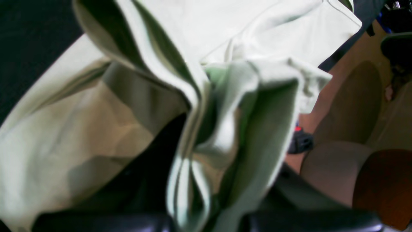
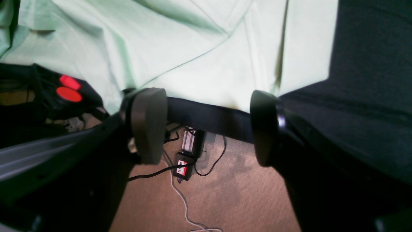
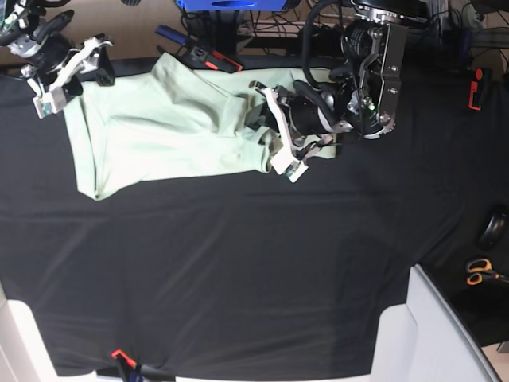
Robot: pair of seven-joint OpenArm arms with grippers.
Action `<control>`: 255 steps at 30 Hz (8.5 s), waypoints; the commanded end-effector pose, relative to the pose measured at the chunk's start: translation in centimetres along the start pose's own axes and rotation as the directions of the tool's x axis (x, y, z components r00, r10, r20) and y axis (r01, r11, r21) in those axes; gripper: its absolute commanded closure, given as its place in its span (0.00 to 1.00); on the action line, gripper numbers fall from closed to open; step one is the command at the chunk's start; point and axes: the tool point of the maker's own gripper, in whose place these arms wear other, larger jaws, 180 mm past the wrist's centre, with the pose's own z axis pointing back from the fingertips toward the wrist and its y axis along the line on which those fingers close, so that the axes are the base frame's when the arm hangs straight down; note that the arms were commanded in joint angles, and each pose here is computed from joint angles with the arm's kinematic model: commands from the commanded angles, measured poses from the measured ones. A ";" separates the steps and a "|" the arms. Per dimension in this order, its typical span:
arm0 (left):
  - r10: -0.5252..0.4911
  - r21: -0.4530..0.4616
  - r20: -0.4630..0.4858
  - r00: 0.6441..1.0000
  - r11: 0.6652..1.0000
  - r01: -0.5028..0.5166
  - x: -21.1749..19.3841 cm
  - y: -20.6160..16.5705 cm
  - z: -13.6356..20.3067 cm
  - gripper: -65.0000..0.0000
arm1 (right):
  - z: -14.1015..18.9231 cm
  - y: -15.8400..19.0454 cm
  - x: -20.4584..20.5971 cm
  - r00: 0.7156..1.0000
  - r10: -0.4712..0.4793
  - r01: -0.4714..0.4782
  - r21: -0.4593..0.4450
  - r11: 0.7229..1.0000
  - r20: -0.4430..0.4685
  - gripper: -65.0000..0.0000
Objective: Fold the T-shirt properly
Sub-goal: 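Lift the hem end with the left gripper and fold it toward the collar, then release the hem and withdraw the left gripper, then press and smooth the folded stack with the right gripper, then grasp the collar end with the right gripper and fold it over the stack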
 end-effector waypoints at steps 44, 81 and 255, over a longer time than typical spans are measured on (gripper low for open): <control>-0.067 -0.096 0.162 0.984 0.992 0.084 7.9 -6.0 -2.5 0.48 | 0.3 0.0 1.4 0.999 0.014 -0.014 0.006 1.000 0.043 0.42; 0.272 0.904 0.067 0.960 0.390 -0.174 -13.5 23.3 29.0 1.00 | -6.8 21.4 13.8 0.846 0.513 -0.519 0.443 0.731 0.146 1.00; 0.349 0.881 0.089 0.933 0.410 -0.237 -15.9 22.7 26.5 1.00 | -4.2 -20.2 6.7 0.959 -0.133 0.102 -0.132 0.986 -0.249 1.00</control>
